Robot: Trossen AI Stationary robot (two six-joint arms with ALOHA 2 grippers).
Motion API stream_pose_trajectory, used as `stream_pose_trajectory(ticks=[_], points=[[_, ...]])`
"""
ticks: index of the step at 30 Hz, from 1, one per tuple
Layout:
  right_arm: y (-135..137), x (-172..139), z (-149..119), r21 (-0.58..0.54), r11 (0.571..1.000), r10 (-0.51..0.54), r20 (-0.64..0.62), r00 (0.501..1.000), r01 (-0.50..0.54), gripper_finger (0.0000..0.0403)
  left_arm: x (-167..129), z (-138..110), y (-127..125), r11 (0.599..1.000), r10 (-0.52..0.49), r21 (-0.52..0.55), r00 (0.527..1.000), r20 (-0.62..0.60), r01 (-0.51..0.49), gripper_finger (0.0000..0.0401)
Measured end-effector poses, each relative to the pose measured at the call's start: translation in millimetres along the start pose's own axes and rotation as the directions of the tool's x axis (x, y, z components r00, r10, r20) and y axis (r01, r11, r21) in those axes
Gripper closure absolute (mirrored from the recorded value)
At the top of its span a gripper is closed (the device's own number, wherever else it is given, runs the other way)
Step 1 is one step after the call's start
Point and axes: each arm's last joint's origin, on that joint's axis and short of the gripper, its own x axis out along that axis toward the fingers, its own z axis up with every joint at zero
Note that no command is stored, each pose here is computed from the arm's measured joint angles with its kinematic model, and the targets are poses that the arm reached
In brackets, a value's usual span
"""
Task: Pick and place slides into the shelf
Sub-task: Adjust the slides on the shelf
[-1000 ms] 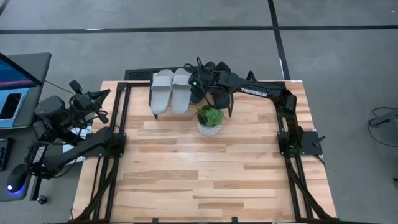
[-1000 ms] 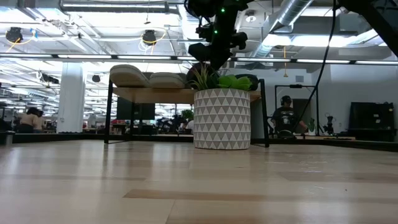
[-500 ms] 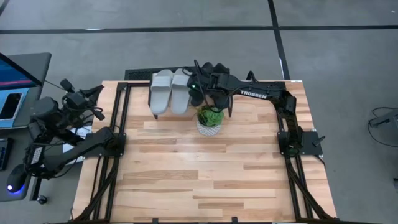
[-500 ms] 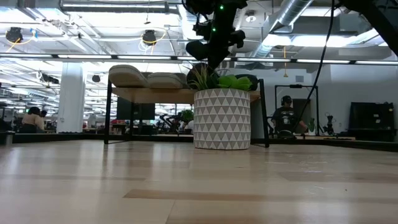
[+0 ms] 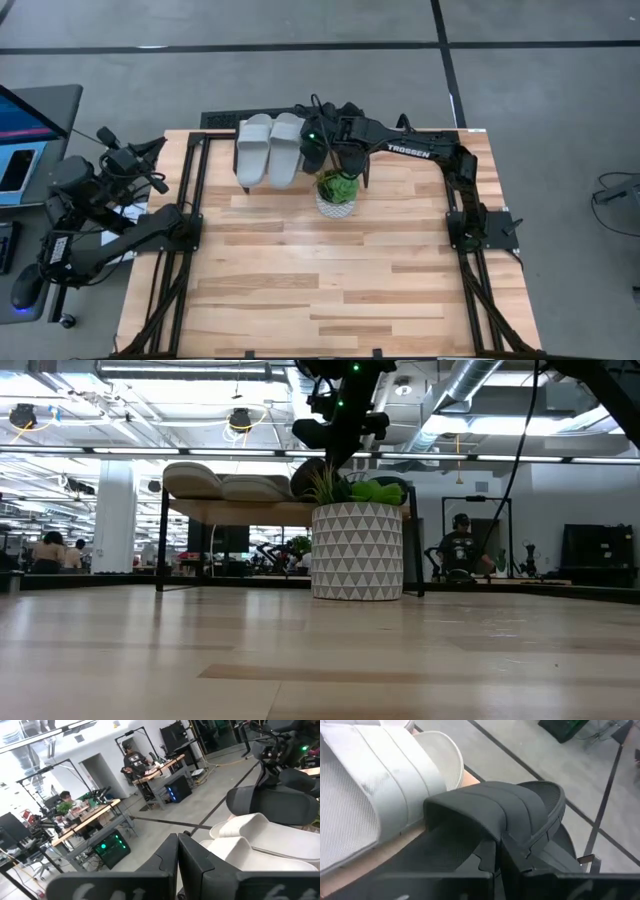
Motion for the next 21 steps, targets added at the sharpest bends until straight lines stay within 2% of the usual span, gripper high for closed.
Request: stream_pose_trajectory(ticks=[6, 21], points=[[-2.6, 6.8, -3.5, 0.003, 1.0, 0.002, -0.02, 1.0, -0.002, 0.0402, 0.0, 0.0, 0.0, 1.0, 0.0, 0.0, 1.0, 0.0, 0.0, 0.0401], [-8.7, 25.3, -13.8, 0.001, 0.996, 0.087, -0.079, 0.993, -0.087, 0.0403, 0.0, 0.0, -0.1, 1.0, -0.004, -0.01, 1.0, 0.002, 0.004, 0.0401]])
